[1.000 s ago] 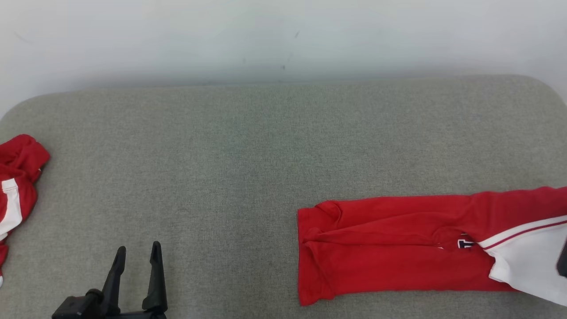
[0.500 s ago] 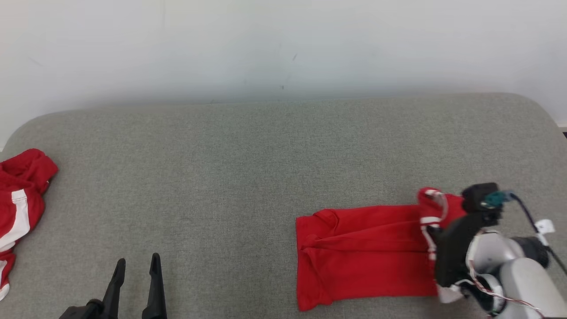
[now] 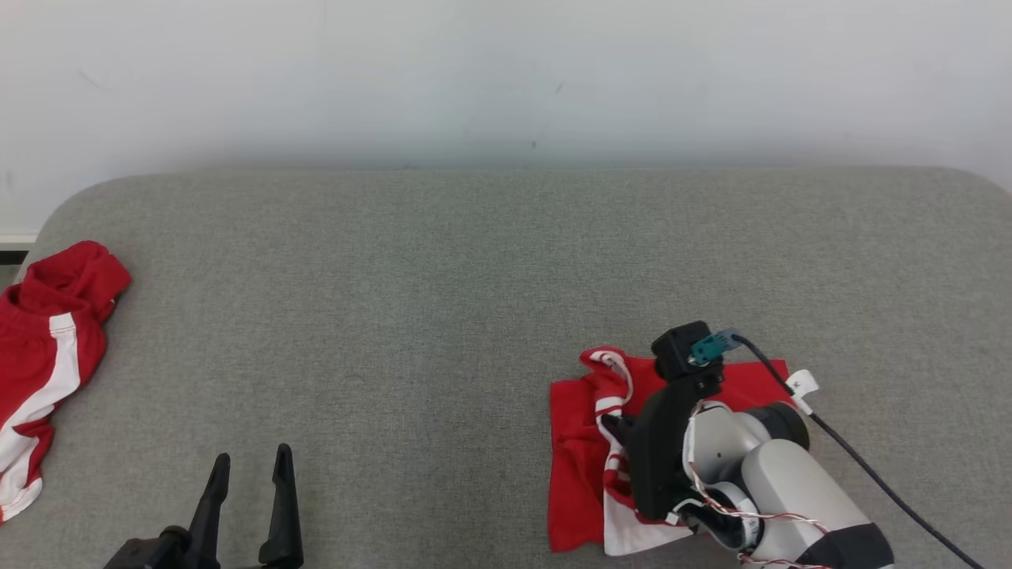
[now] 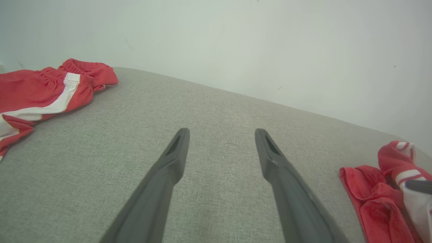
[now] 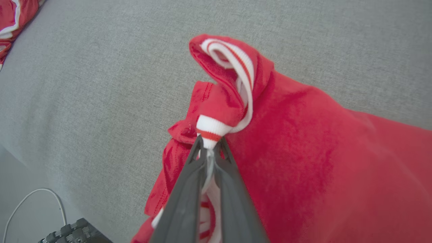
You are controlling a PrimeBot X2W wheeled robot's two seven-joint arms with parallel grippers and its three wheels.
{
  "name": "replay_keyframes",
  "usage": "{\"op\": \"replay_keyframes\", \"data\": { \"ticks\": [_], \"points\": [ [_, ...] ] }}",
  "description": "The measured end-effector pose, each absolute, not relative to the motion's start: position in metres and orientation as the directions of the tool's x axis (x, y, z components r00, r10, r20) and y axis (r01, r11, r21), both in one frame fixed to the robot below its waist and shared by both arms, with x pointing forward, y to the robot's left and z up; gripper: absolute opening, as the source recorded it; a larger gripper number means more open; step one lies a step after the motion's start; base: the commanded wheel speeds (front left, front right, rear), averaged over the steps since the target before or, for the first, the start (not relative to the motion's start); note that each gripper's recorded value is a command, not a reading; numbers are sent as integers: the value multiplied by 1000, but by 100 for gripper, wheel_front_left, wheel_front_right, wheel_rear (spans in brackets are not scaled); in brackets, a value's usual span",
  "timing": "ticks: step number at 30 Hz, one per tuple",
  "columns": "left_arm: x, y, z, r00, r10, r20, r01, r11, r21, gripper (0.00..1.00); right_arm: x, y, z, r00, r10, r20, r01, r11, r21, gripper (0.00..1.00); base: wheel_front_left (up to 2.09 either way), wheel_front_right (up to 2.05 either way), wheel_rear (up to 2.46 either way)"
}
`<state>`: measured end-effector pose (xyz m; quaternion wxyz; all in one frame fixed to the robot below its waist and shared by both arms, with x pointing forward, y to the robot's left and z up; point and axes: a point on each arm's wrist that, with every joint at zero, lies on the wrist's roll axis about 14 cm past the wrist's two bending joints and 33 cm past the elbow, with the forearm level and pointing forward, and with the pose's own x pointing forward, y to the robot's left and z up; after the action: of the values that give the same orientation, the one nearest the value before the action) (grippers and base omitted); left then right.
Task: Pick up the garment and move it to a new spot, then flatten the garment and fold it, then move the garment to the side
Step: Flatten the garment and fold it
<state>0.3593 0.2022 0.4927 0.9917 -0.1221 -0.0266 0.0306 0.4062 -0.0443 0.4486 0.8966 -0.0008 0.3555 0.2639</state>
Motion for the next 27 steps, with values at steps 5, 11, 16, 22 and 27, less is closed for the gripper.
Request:
{"op": "replay_keyframes", "data": {
  "ticks": [5,11,16,22,27],
  "points": [
    [357,206,492,996,80,42,-67,967,-244,100,401,-22,439,566,510,-648,-509,834,213,0,0,0,0],
    [355,209,492,995,91,41,-79,966,-245,100,405,-8,444,576,558,-597,-499,819,284,100,0,0,0],
    [354,209,494,995,92,49,-77,966,-247,100,427,-6,489,690,595,-413,-472,802,367,100,0,0,0],
    [351,206,499,994,86,64,-67,966,-249,100,444,-41,538,833,519,-193,-448,837,316,100,0,0,0],
    [349,203,500,995,73,67,-54,968,-246,100,438,-108,535,924,367,-106,-358,929,99,100,0,0,0]
  ]
}}
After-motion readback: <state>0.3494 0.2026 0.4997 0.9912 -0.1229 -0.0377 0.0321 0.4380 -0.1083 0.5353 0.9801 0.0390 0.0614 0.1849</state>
